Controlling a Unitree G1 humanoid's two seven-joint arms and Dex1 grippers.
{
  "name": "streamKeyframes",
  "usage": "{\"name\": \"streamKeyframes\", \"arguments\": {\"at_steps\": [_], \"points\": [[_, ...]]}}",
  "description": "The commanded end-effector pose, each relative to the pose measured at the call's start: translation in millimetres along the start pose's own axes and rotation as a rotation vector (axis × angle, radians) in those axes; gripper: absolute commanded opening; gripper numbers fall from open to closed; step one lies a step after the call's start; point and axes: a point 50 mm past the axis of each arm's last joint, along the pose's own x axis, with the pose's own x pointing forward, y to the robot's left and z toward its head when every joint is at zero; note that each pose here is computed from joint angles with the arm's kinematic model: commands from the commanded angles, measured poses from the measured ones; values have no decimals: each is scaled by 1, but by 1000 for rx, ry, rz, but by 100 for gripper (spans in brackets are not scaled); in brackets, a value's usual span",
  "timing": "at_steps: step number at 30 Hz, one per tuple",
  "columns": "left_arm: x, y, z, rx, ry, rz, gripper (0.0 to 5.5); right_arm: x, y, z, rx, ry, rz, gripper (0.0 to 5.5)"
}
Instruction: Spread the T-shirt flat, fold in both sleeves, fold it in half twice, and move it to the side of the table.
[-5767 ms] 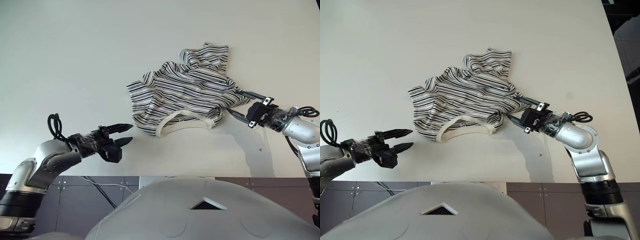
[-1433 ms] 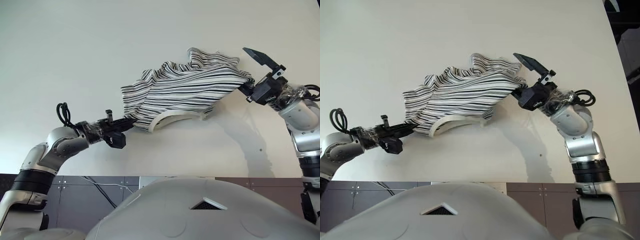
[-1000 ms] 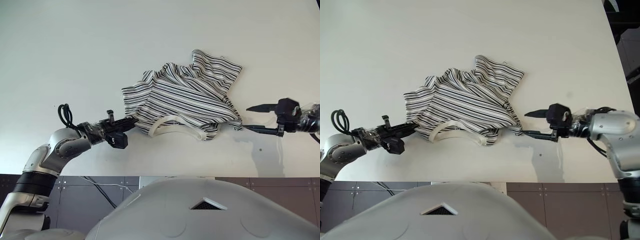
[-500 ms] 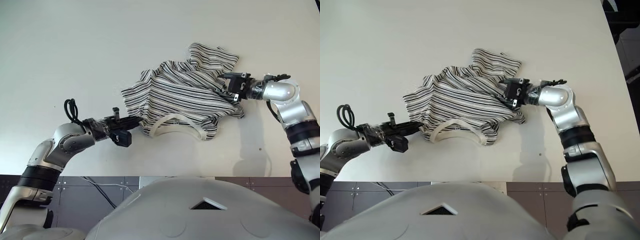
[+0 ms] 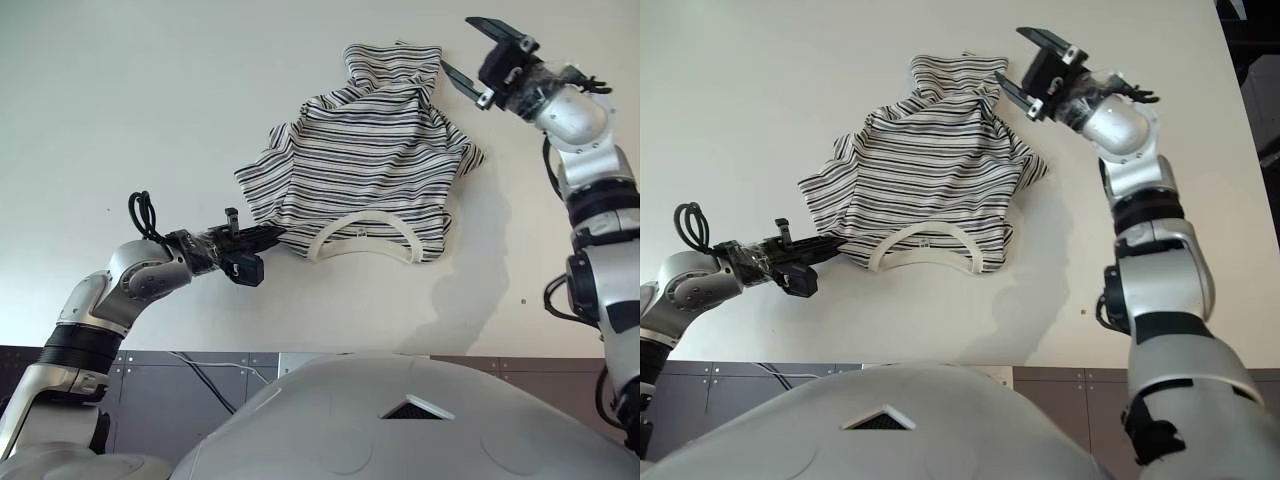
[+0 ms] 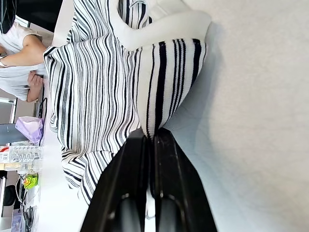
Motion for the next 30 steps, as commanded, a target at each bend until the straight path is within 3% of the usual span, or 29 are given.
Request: {"name": "streamKeyframes", "arguments": {"at_steps": [1, 4, 7, 14, 24, 30], "points": [[-10, -12, -2, -31, 58, 3, 12, -75, 26, 16, -77, 2, 257, 274], [-17, -16, -4, -43, 86, -2, 12, -106, 65, 24, -45, 38, 462, 274], [-18, -15, -6, -40, 89, -8, 12, -107, 86, 35, 57, 34, 488, 274], [-18, -14, -4, -36, 71, -33, 12, -86, 83, 37, 85, 47, 415, 274], [-10, -7, -2, -10, 35, -50, 12, -70, 113, -2, 61, 149, 513, 274], [-15, -11, -1, -21, 49, -43, 12, -117, 113, 9, 4, 199, 698, 274]]}}
